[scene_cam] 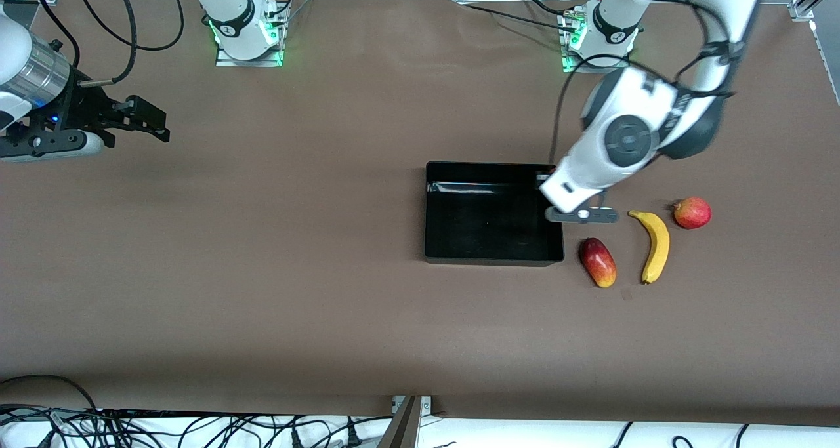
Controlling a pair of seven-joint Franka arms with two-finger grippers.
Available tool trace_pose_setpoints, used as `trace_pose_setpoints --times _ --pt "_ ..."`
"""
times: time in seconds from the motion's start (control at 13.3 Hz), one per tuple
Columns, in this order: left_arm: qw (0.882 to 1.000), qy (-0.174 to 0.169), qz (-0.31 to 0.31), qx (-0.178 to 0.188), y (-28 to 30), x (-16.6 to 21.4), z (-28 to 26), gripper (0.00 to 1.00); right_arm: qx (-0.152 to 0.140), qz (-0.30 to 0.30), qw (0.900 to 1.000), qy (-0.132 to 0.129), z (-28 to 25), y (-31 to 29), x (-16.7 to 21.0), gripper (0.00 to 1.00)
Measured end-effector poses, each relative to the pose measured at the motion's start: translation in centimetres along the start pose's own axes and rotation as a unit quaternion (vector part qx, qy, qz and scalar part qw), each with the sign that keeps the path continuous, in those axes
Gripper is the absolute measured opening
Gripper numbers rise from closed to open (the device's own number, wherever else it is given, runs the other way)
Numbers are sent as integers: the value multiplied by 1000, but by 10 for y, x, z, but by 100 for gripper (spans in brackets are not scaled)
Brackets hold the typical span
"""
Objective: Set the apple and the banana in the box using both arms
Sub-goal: 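Lower the apple into the black box and open the left gripper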
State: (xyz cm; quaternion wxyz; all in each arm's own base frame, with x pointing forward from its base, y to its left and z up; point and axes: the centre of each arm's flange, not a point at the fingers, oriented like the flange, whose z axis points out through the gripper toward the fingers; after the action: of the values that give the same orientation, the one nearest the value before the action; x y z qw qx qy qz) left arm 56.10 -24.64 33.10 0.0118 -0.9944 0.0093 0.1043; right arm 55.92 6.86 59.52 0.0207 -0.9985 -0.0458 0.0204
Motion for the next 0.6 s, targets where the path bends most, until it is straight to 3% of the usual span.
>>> trace_pose_setpoints --times 0.22,0.6 --pt "1000 -14 5 -7 15 12 52 68 -6 -5 1000 2 0 -4 0 100" --pt "1000 0 -1 -27 29 13 128 68 -15 -3 1000 17 -10 0 2 100"
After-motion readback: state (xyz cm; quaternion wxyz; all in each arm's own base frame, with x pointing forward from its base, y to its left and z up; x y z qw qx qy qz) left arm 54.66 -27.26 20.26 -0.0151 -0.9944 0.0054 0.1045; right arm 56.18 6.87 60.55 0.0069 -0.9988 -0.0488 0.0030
